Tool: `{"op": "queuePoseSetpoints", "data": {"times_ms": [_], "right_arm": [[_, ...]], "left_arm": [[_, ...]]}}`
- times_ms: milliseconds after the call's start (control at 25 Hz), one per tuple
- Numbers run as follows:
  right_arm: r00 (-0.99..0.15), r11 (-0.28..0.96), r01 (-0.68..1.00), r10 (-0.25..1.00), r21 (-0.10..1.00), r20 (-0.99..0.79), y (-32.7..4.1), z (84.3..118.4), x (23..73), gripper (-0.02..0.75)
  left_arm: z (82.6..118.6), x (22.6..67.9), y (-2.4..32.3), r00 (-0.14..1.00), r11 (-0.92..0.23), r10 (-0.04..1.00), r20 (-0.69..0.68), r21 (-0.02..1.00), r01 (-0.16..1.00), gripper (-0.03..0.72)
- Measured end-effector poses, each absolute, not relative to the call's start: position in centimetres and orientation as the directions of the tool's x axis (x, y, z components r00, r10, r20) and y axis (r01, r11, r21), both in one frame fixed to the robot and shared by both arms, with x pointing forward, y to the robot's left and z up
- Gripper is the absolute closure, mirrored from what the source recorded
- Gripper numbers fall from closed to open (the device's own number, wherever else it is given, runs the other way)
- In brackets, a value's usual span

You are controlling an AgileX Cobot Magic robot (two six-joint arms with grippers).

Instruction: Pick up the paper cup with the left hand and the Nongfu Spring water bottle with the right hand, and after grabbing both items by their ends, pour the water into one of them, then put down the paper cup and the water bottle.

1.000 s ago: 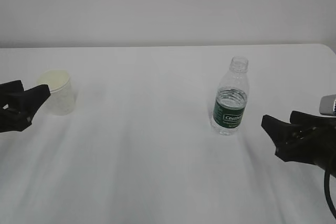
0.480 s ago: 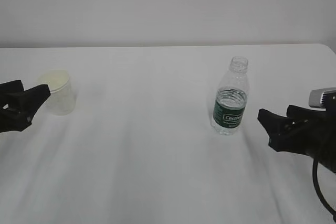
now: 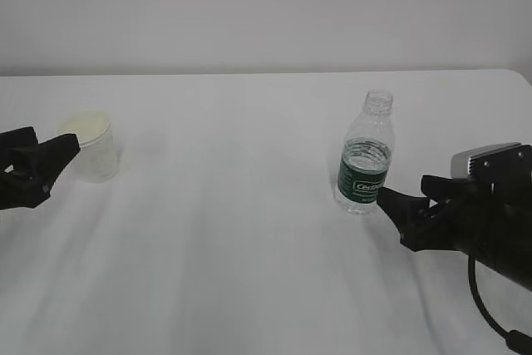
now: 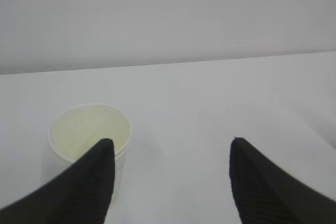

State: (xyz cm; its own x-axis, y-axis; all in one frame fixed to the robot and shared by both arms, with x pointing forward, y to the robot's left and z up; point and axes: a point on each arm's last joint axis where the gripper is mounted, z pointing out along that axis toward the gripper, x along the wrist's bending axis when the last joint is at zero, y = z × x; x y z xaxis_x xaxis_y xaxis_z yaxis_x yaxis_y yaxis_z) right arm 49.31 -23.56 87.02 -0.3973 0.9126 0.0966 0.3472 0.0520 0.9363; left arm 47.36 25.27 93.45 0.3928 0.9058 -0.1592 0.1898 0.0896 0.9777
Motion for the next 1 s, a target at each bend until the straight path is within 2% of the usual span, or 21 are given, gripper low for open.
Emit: {"op": "queuePoseSetpoints", "data": {"times_ms": [400,600,1000], "right_arm": [[-0.444,0.075,0.329,0.892,0.941,0.084,-22.9,86.2,51.1,0.139],[-0.469,0.089,0.336,0.879,0.938,0.084,-22.6,85.1,52.0,0.069],[-0.496,0.094,0.301,0.865,0.949,0.071,-22.1,85.2,53.4,0.059]], "left_arm": [[93.5,47.4,25.2,0.395,0.089,0.905,-0.158,0.978,0.189,0.195],[93.5,47.3,25.2,0.399,0.087,0.904,-0.157,0.978,0.189,0.195],[93.5,47.3,25.2,0.399,0.087,0.904,-0.157,0.978,0.189,0.195]]}}
